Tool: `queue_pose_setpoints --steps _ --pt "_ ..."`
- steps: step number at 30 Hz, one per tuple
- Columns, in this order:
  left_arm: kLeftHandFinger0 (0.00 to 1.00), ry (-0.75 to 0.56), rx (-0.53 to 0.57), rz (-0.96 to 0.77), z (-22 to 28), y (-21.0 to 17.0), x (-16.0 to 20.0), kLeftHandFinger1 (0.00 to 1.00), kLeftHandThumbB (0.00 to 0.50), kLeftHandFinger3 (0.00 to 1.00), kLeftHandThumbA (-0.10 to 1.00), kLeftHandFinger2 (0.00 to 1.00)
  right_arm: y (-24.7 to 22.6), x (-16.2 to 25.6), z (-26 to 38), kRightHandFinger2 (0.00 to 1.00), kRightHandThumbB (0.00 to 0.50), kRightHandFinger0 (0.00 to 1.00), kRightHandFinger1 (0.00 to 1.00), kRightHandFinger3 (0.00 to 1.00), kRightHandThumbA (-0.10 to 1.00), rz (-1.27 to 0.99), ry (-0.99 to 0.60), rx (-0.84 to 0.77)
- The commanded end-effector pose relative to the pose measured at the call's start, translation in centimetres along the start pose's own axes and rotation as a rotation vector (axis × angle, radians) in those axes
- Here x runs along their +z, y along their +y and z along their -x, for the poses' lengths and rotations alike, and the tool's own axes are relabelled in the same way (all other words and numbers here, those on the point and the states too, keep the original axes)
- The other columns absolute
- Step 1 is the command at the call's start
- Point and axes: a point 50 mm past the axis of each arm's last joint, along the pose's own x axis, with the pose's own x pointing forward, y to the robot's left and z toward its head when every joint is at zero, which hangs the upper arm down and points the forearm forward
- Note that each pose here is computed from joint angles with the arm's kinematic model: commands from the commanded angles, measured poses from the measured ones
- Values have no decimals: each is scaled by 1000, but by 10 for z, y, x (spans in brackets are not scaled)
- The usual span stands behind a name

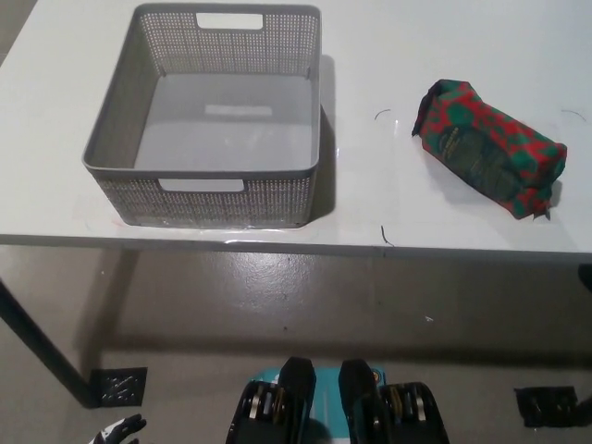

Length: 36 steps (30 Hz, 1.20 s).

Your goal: Use the right hand to pick up a bag of coffee beans on the right hand side and place it into a container on the left hand side

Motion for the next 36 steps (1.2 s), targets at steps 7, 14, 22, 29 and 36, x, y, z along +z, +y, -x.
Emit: queue_pose_setpoints --steps 7,14,22,29,36 --pt "1000 -38 -25 -26 -3 7 11 647 489 728 814 790 -15 14 -51 1000 406 1000 1000 1000 748 58 36 102" --pt "1000 -36 -28 -27 -4 4 11 636 500 728 819 788 7 5 -82 1000 387 1000 1000 1000 675 83 112 156" --pt "1000 -30 -44 -25 -5 2 9 636 500 724 797 792 45 -11 -108 1000 351 1000 1000 1000 616 108 183 222" --pt "1000 -27 -59 -59 -7 -2 11 645 496 738 821 795 64 -18 -123 1000 388 1000 1000 1000 652 144 227 269" --pt "1000 -20 -51 -65 -4 -4 10 622 500 713 795 764 86 -31 -137 1000 429 1000 1000 1000 663 156 249 311"
